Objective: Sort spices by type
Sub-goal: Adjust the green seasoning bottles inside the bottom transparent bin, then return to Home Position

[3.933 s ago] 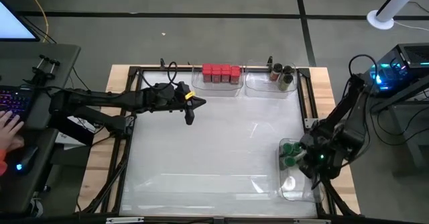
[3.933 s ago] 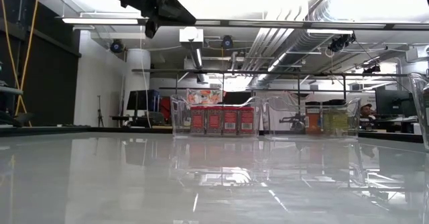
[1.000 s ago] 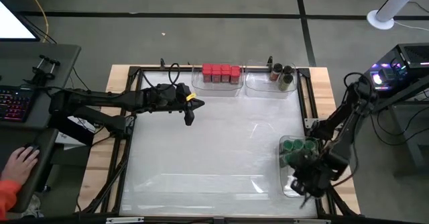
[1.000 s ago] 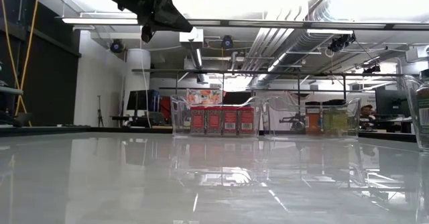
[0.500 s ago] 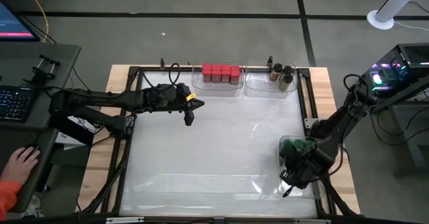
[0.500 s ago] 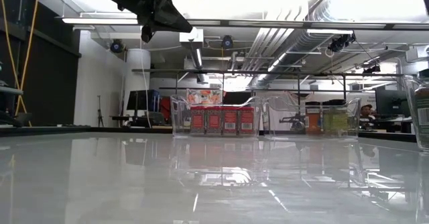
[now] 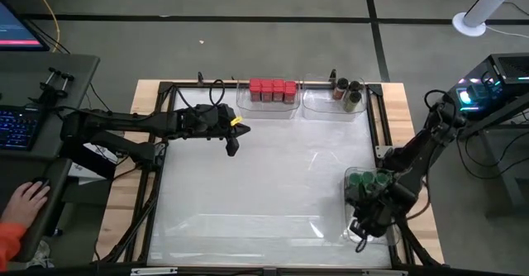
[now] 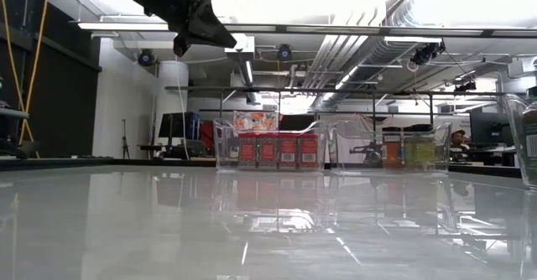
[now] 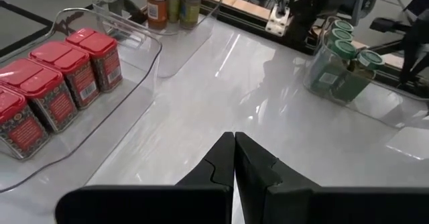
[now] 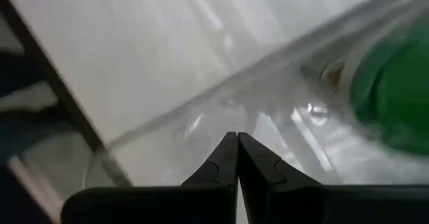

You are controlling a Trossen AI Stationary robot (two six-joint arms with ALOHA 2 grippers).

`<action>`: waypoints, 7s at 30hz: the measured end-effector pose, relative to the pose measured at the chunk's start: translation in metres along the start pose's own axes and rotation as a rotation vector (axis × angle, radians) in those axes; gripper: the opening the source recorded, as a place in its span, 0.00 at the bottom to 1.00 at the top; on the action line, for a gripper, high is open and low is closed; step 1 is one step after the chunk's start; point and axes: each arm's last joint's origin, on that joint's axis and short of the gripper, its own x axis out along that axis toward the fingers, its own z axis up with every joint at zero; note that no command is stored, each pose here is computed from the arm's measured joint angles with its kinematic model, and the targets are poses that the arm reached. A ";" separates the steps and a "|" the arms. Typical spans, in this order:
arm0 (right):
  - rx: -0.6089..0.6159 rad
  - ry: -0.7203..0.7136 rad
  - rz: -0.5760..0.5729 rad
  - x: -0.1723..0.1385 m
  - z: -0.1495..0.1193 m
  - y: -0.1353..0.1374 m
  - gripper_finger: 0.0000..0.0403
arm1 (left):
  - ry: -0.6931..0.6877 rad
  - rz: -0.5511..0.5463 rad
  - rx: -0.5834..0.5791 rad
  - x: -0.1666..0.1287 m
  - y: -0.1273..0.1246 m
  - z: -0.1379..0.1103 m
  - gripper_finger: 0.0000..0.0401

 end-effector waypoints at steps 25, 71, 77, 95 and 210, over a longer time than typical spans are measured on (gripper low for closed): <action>0.277 -0.168 -0.240 0.068 -0.011 -0.002 0.00 | 0.004 0.004 -0.002 0.000 0.001 0.000 0.00; -0.107 -0.840 0.237 -0.116 0.162 -0.041 0.00 | -0.552 -0.425 -0.225 -0.081 -0.005 -0.027 0.00; -0.075 -0.850 0.262 -0.121 0.180 -0.060 0.00 | -0.598 -0.409 -0.310 -0.080 0.005 -0.070 0.00; 0.023 -0.846 0.284 -0.123 0.185 -0.068 0.00 | -0.677 -0.407 -0.419 -0.083 0.034 -0.123 0.00; -0.376 -1.268 0.425 0.016 0.062 -0.186 0.00 | -0.850 -0.340 -0.391 -0.123 0.055 -0.127 0.00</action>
